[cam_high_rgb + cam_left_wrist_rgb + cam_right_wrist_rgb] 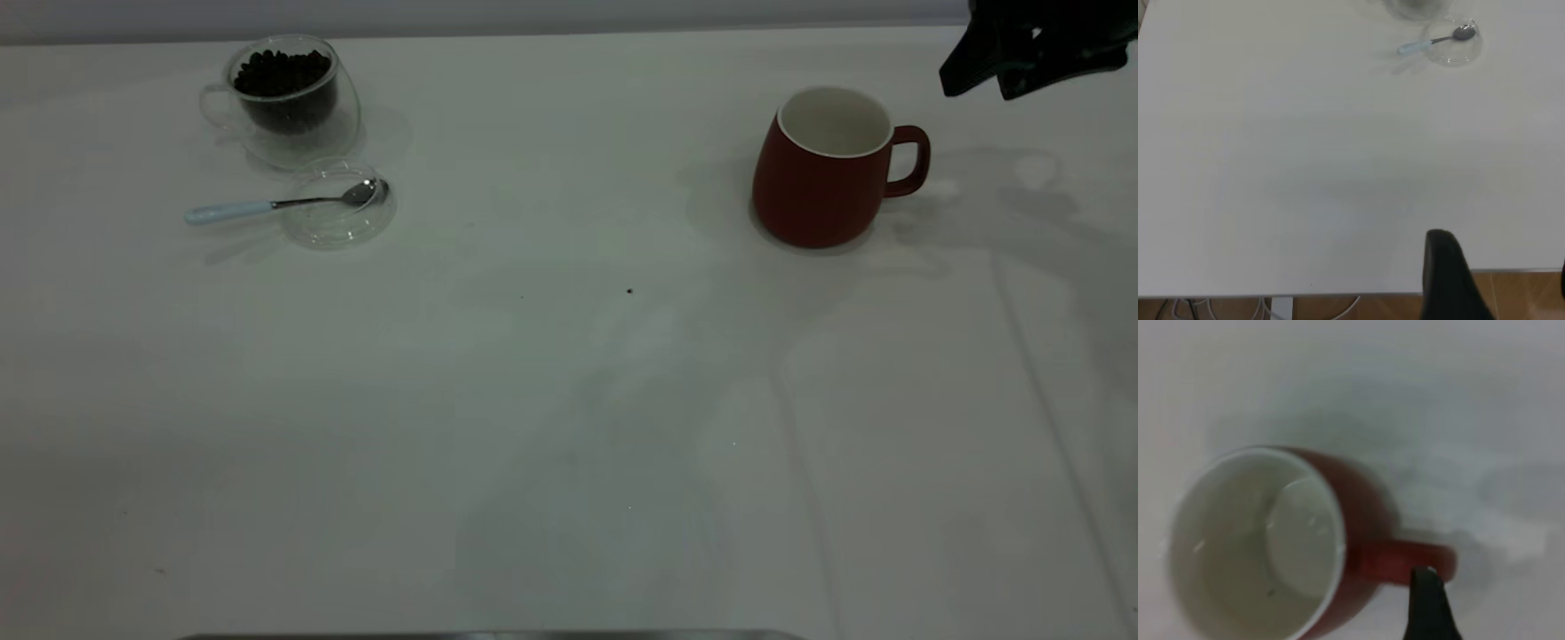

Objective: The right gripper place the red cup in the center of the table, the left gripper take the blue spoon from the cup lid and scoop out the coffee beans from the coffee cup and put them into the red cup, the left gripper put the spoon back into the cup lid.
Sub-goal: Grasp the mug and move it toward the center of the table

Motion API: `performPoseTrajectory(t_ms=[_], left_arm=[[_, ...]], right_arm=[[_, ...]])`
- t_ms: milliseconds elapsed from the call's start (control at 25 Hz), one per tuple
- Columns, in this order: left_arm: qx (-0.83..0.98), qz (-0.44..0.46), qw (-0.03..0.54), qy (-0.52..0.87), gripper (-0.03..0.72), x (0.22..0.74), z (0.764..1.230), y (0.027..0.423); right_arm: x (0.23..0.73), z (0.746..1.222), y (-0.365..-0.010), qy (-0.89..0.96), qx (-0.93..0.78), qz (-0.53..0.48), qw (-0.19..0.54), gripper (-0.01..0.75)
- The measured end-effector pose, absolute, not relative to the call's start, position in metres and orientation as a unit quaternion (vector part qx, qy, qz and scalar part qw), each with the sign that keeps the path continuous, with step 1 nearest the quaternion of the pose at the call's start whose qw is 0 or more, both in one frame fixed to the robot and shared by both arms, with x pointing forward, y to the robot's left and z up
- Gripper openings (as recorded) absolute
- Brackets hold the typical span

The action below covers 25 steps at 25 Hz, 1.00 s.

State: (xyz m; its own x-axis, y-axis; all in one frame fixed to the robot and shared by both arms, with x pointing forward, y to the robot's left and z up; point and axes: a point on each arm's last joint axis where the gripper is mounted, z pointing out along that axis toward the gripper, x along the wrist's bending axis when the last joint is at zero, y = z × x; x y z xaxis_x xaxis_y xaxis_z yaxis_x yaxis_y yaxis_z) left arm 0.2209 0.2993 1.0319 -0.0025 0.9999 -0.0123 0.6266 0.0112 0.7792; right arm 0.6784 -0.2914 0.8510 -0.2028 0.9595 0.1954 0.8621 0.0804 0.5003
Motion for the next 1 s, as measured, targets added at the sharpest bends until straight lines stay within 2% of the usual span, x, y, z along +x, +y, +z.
performPoseTrajectory(t_ms=[280,560,1000], left_arm=[[0.635,0.302,0.309,0.640,0.460,0.221,1.032,0.299],[0.635,0.302,0.309,0.640,0.460,0.221,1.032,0.299],[0.636,0.302,0.309,0.640,0.460,0.221,1.032,0.299]], right_arm=[[0.685,0.809,-0.298,0.729,0.636,0.242,0.075,0.532],[0.684,0.797,-0.297,0.723,0.645,0.240,0.060,0.532],[0.679,0.790,-0.239,0.751,0.609,0.255,0.029,0.532]])
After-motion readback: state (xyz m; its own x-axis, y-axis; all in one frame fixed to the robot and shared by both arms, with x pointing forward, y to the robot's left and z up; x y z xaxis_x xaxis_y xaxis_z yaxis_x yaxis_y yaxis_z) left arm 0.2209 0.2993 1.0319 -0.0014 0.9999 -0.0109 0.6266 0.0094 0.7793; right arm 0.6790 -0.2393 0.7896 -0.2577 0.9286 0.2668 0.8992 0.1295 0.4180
